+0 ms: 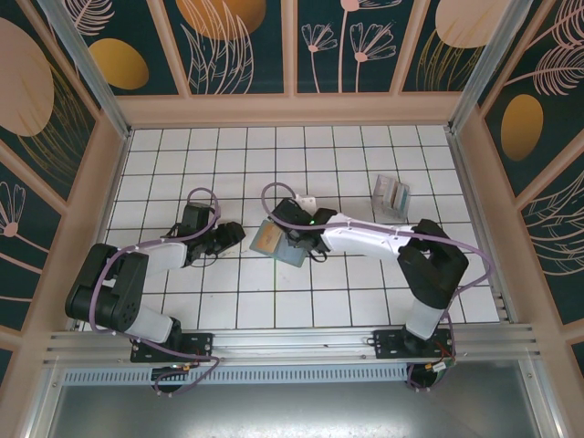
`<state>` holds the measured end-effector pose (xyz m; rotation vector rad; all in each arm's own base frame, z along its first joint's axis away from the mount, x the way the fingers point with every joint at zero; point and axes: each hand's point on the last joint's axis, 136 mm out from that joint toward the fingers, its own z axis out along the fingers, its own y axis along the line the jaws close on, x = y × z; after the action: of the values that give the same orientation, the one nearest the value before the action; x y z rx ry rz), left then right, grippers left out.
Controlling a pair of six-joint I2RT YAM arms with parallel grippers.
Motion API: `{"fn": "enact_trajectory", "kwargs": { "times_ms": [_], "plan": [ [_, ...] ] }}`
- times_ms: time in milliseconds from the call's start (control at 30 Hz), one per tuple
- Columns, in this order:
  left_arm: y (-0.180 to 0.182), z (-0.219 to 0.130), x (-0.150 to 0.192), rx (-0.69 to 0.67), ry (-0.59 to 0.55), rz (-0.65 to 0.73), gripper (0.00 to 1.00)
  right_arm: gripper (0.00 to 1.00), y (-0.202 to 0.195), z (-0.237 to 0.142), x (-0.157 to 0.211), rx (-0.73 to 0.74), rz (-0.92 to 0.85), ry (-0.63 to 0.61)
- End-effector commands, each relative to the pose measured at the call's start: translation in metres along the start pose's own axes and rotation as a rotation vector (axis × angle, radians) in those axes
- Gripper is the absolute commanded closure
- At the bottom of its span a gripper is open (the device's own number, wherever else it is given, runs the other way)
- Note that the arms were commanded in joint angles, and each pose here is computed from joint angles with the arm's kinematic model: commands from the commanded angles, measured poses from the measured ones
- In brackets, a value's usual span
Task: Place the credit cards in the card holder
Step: Move the card holder to the center of the table.
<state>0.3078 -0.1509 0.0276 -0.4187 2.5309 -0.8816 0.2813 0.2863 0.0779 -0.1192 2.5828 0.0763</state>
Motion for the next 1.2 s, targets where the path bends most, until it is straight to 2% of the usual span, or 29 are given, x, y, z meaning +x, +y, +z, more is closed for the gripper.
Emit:
{"fn": "enact_trajectory", "kwargs": {
  "times_ms": [0,367,467,567,733,900,967,1033,1167],
  "plan": [
    [-0.009,0.004,0.009,0.059,0.039,0.013,0.47,0.59,-0.002,0.012,0.018,-0.027,0.035,0.069],
    [-0.007,0.006,-0.001,0.023,0.021,0.028,0.51,0.53,-0.033,0.041,0.051,0.113,-0.013,0.123],
    [-0.005,0.007,-0.001,0.014,0.020,0.027,0.53,0.53,-0.058,0.040,0.049,0.224,0.035,0.065],
    [-0.007,0.006,0.000,0.024,0.020,0.015,0.55,0.54,-0.076,0.029,0.041,0.250,0.137,-0.007],
    [-0.017,0.005,0.005,0.047,0.014,0.025,0.55,0.57,-0.093,0.002,0.029,0.219,0.253,-0.103],
    [-0.033,0.009,0.014,0.106,0.025,0.029,0.51,0.63,-0.067,-0.011,0.022,0.050,0.292,-0.072],
    [-0.040,0.013,0.019,0.117,0.048,0.044,0.51,0.58,-0.057,-0.014,0.023,-0.006,0.326,-0.042],
    [-0.042,0.017,0.022,0.110,0.063,0.058,0.50,0.48,-0.049,-0.013,0.025,-0.028,0.355,-0.005],
    [-0.042,0.022,0.023,0.107,0.069,0.064,0.51,0.46,-0.054,0.004,0.036,0.065,0.390,0.053]
  ]
}}
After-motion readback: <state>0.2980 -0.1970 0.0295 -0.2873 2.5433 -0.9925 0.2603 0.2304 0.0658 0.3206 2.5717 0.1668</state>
